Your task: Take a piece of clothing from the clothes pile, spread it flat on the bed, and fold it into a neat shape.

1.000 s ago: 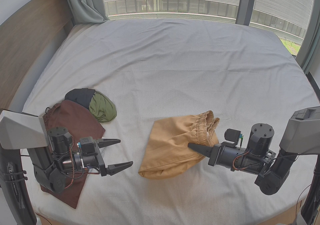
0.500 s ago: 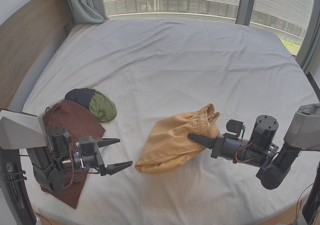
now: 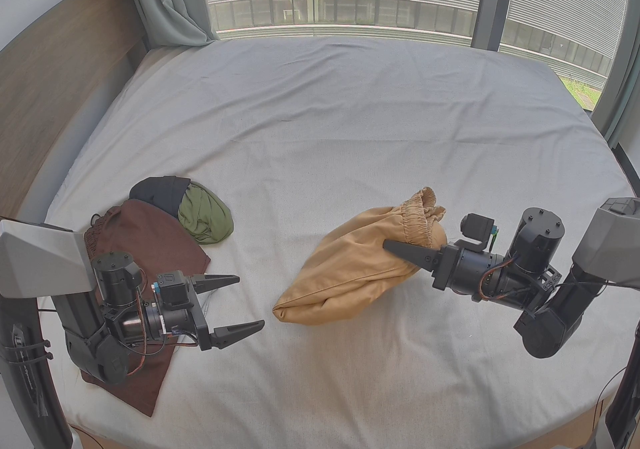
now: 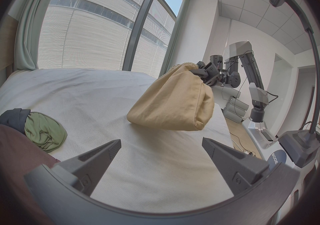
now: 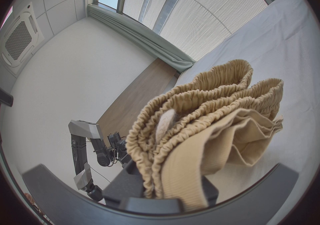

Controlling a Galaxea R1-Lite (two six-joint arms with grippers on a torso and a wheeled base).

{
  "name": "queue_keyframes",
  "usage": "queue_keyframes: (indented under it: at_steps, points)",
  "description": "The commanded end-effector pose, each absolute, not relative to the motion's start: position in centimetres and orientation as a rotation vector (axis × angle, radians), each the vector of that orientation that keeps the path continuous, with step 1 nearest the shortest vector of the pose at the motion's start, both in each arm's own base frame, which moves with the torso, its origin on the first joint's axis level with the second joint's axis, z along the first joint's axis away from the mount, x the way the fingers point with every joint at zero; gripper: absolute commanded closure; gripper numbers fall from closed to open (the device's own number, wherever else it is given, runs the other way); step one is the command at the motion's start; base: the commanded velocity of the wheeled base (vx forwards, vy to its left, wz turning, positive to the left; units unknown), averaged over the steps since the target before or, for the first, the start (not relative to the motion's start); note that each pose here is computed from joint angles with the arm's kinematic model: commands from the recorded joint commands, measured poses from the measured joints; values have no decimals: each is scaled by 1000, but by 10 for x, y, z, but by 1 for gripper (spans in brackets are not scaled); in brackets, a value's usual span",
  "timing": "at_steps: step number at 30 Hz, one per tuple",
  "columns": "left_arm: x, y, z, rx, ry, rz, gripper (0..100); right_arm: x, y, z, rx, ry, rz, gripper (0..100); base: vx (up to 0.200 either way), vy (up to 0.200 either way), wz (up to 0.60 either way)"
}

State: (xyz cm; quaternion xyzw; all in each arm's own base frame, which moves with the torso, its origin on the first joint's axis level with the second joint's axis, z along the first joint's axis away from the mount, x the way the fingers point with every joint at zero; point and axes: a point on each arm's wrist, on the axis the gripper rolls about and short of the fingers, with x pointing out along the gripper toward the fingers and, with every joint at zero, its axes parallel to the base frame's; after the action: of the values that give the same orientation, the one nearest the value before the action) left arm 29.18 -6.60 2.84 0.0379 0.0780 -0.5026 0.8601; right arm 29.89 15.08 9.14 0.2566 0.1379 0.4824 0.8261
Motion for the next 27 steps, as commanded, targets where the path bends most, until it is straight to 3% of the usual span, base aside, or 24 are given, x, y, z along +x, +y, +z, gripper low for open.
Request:
queue_keyframes:
  at_steps: [1, 18, 27]
  points:
    - [292, -66, 29, 80, 163, -1054, 0, 309, 148, 96, 555, 262, 1017, 100, 0, 0, 0]
    - [292, -65, 28, 77, 167, -1053, 0, 360, 157, 100, 579, 168, 1045, 100, 0, 0, 0]
    - [292, -65, 26, 75, 171, -1053, 0, 390, 166, 121, 630, 163, 1048, 100, 0, 0, 0]
